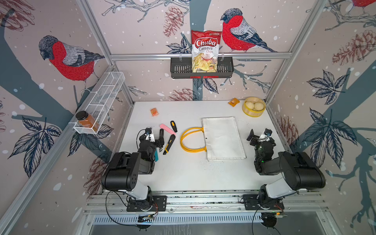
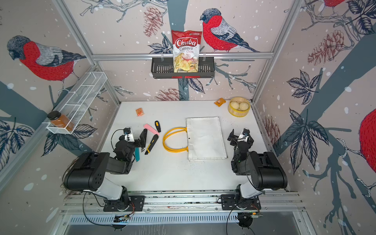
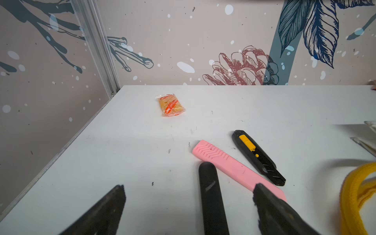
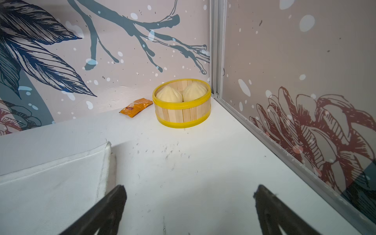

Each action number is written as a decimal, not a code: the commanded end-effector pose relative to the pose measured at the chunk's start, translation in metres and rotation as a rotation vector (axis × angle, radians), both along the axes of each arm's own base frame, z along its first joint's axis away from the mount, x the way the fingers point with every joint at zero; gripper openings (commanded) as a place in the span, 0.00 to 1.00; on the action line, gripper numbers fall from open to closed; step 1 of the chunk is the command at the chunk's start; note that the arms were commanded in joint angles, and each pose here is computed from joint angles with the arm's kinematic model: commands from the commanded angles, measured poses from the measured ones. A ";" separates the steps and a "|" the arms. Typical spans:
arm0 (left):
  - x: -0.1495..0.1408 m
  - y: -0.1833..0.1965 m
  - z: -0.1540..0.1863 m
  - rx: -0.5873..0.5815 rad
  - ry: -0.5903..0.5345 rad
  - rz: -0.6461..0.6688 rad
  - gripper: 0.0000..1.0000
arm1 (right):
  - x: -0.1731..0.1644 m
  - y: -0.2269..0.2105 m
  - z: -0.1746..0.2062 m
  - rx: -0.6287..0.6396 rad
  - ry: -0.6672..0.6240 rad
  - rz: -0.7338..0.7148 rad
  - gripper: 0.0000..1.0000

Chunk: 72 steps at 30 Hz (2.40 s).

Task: Place the art knife into the pouch
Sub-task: Open the pouch at the center of the board.

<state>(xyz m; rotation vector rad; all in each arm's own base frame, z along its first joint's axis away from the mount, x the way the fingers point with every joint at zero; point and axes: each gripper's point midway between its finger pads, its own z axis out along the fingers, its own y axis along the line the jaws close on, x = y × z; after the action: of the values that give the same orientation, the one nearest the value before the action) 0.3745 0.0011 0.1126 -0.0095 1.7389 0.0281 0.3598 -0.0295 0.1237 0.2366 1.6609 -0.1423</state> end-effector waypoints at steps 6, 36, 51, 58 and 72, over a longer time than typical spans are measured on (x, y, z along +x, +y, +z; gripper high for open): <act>0.003 0.004 0.017 0.005 -0.066 0.023 0.98 | 0.003 0.001 0.011 0.000 -0.041 0.010 1.00; -0.020 -0.020 0.169 -0.371 -0.265 0.133 0.97 | 0.044 0.184 0.062 0.067 0.271 0.518 1.00; 0.000 -0.060 0.095 -0.568 0.220 0.121 0.98 | 0.000 0.433 -0.007 -0.251 0.500 0.846 1.00; -0.004 -0.072 0.070 -0.587 0.355 0.100 0.98 | -0.018 0.460 -0.018 -0.201 0.562 0.976 0.94; -0.009 -0.061 0.059 -0.590 0.408 0.117 0.98 | -0.060 0.488 -0.051 -0.085 0.846 1.179 0.66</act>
<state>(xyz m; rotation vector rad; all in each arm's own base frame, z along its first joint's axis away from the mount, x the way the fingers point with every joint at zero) 0.3663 -0.0590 0.1737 -0.5832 2.0725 -0.4224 0.3107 0.4639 0.0837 -0.9964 2.2622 0.6366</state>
